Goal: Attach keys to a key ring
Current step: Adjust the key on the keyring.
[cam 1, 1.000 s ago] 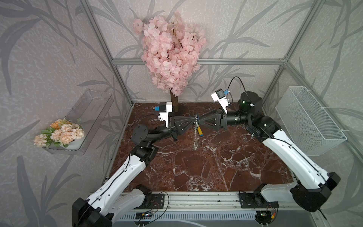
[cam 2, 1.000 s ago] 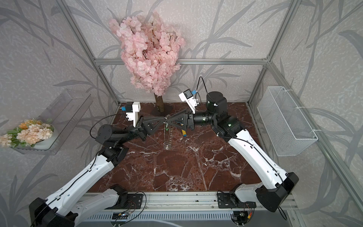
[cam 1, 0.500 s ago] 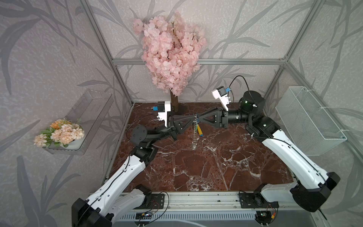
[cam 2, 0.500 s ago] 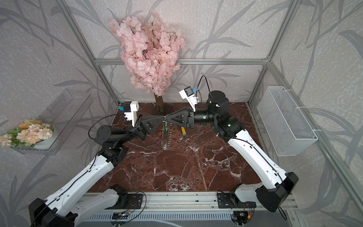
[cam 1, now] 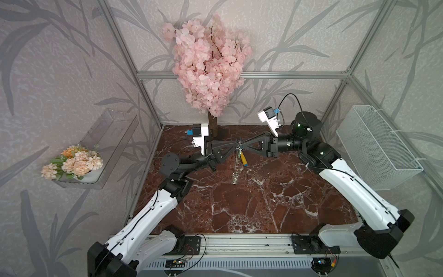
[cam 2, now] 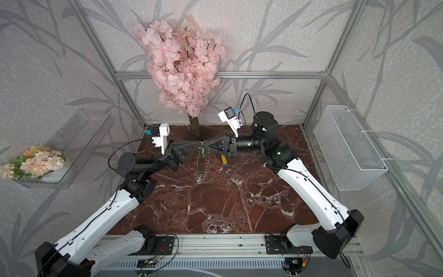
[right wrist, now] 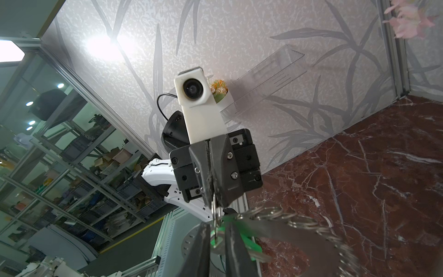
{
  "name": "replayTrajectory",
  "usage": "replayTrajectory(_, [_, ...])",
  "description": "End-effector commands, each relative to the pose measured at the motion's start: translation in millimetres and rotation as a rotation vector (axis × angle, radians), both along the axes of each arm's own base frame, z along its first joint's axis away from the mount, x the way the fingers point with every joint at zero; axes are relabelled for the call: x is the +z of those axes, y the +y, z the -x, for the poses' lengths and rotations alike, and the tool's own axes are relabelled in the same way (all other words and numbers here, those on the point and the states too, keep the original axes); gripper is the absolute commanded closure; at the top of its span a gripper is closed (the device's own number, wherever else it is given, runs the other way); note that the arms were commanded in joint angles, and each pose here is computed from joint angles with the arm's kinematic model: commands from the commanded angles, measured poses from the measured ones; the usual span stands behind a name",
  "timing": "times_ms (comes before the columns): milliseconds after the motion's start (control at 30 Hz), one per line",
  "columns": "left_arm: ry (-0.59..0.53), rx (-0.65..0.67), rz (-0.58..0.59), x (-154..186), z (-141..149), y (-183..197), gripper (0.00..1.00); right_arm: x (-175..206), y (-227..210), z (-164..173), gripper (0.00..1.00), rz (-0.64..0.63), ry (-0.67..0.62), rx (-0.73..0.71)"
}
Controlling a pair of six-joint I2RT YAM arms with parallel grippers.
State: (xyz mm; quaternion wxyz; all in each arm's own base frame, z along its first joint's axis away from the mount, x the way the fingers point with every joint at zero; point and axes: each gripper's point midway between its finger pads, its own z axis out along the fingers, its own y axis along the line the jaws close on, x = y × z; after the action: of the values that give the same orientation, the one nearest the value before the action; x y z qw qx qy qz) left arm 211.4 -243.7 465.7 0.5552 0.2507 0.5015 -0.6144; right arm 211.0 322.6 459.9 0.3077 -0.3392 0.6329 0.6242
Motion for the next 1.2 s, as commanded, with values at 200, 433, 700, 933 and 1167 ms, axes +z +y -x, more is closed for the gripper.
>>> replayTrajectory(200, [-0.072, 0.011, 0.042, 20.9, 10.1, 6.1, 1.00, 3.6, -1.6, 10.9, 0.95, -0.007, -0.026, 0.026])
replayTrajectory(433, [-0.082, 0.011, 0.050, 23.3, 11.6, 7.0, 1.00, -0.4, -1.3, 13.8, 1.00, 0.001, -0.024, 0.027])
replayTrajectory(700, [-0.082, 0.010, 0.058, 25.0, 12.0, 7.4, 1.00, -9.1, 3.2, 15.7, 1.00, 0.009, -0.022, 0.012])
replayTrajectory(933, [-0.079, 0.000, 0.051, 23.4, 12.8, 6.3, 1.00, -14.0, 13.0, 13.3, 1.00, 0.000, -0.002, 0.014])
replayTrajectory(1167, [-0.075, 0.003, 0.035, 19.4, 13.0, 6.0, 1.00, -5.1, -1.8, 0.5, 0.71, -0.018, -0.035, -0.095])
